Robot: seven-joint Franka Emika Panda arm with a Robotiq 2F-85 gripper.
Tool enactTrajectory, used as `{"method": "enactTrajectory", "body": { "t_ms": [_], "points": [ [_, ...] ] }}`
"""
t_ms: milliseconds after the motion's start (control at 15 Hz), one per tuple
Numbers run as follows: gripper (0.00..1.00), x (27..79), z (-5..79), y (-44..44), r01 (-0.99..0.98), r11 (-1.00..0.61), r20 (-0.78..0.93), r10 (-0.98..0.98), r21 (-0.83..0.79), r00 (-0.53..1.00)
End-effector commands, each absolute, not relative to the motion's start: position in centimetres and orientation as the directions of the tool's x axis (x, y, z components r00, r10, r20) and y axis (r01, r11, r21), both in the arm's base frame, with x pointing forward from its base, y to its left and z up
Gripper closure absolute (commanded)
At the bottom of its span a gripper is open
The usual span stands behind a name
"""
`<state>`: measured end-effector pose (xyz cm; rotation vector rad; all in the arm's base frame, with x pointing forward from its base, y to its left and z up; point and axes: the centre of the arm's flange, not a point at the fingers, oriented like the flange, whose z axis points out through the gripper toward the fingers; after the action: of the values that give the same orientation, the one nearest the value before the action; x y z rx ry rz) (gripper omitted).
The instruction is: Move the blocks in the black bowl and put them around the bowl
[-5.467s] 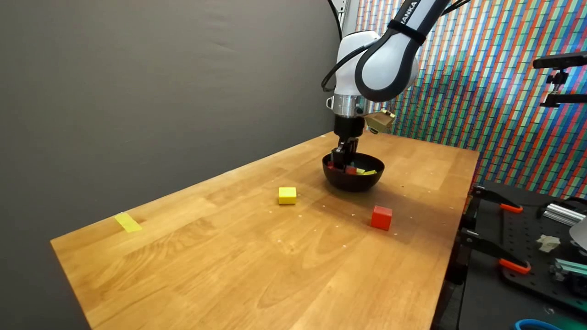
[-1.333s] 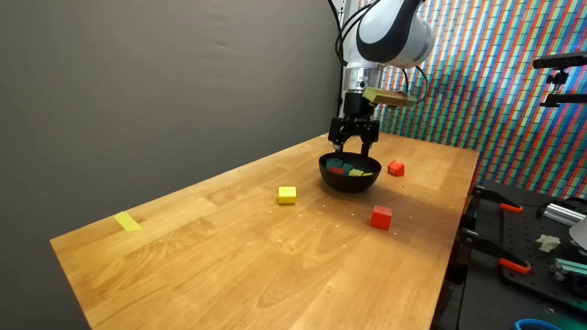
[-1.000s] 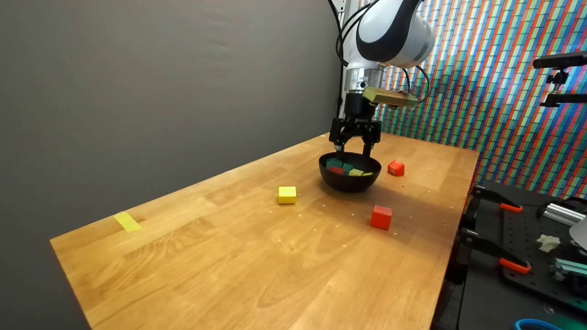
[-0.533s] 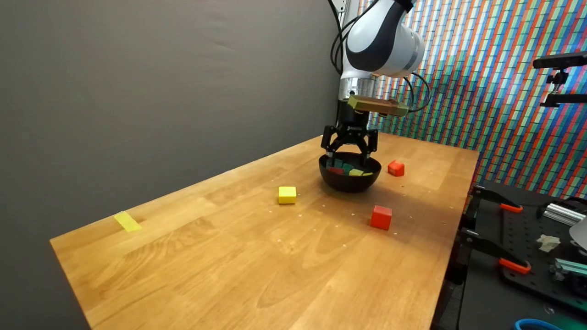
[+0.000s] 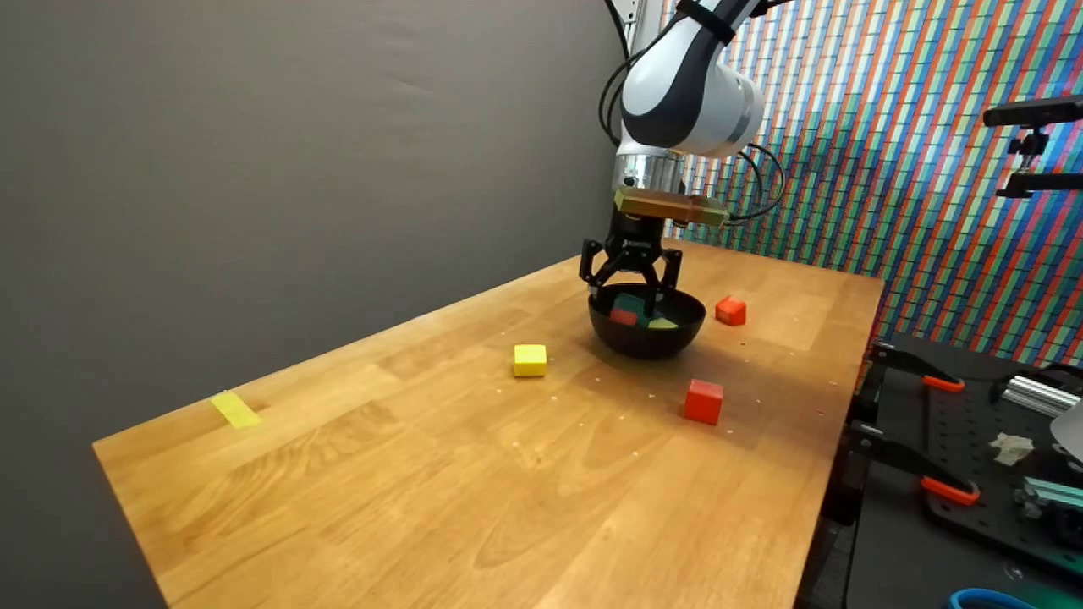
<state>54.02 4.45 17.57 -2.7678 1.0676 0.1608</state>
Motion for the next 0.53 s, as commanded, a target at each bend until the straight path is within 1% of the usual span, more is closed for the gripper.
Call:
{"method": "enactTrajectory", "body": {
  "t_ms": [0,67,267,333,400,467],
  "points": [
    [0.47,54.63,17.08,3.61,-0.727,-0.677,-0.112,-0.718,-0.118,0.687],
    [0.55,54.61,17.04,3.27,-0.736,-0.667,-0.103,-0.729,-0.117,0.677],
    [0.50,54.58,16.74,2.65,-0.758,-0.643,-0.094,-0.752,-0.114,0.652],
    [0.44,54.58,16.64,2.66,-0.761,-0.639,-0.096,-0.755,-0.112,0.648],
    [0.42,54.59,16.61,2.72,-0.764,-0.636,-0.096,-0.758,-0.110,0.645],
    [0.34,54.61,16.51,2.76,-0.766,-0.634,-0.096,-0.760,-0.109,0.643]
  ]
}}
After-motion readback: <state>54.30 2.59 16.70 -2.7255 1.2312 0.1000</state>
